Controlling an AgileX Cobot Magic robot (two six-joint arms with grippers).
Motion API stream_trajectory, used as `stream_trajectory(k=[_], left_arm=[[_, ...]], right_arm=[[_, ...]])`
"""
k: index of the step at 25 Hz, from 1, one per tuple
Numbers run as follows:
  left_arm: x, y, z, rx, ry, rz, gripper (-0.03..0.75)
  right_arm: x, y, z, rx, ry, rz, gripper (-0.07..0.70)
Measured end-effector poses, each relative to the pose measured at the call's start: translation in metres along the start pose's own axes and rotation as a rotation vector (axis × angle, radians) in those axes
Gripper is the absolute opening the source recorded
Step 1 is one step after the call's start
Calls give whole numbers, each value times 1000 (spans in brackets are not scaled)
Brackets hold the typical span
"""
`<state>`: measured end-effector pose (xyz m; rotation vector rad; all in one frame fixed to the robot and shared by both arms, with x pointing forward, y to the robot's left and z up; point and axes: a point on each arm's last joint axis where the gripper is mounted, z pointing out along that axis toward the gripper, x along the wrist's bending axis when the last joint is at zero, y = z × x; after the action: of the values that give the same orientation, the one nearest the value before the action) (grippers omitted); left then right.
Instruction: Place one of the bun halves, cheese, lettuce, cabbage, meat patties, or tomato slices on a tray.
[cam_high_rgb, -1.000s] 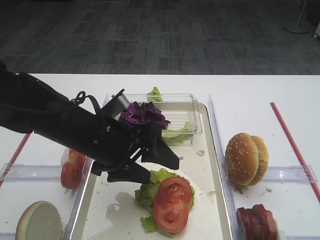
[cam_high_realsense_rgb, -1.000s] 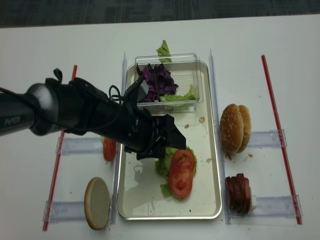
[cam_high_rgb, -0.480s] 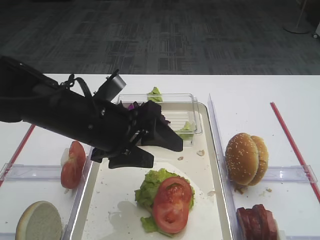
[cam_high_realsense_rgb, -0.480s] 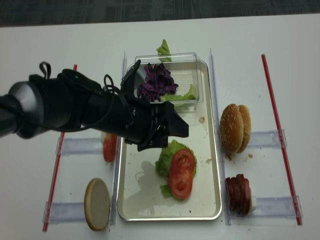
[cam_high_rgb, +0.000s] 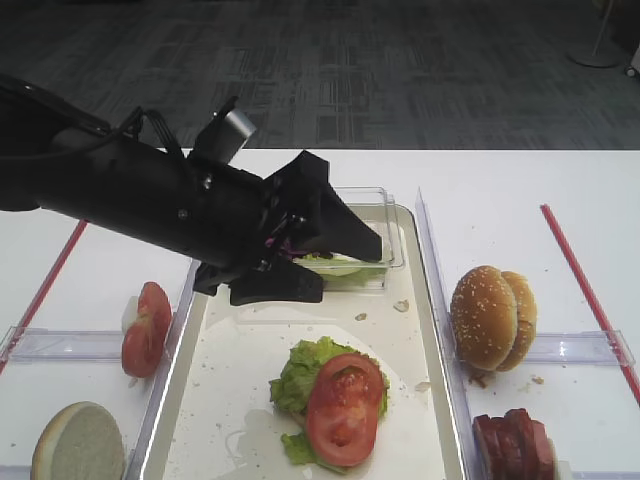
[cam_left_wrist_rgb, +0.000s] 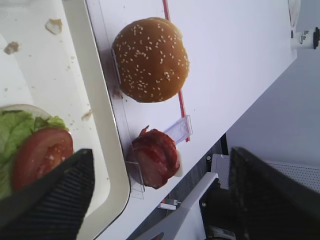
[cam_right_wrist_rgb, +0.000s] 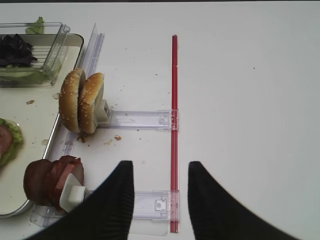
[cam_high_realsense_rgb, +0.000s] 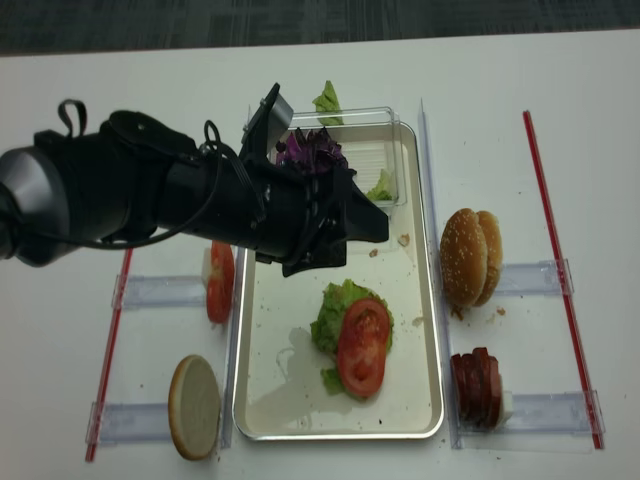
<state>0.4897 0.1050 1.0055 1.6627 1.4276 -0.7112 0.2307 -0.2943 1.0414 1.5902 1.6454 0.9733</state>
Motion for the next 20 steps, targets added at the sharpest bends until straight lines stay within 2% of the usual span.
stream_trajectory(k=[6,12,14,20], left_arm=[[-6,3,-1,7,-9,1,511],[-19,12,-7,30,-4,36,511],[-24,15,-9,21,-2,40,511],[-46,25,-23,-6,22,88,511]], right_arm=[[0,0,0,0,0,0,302],[0,0,0,0,0,0,302],[0,0,0,0,0,0,302],[0,0,0,0,0,0,302]])
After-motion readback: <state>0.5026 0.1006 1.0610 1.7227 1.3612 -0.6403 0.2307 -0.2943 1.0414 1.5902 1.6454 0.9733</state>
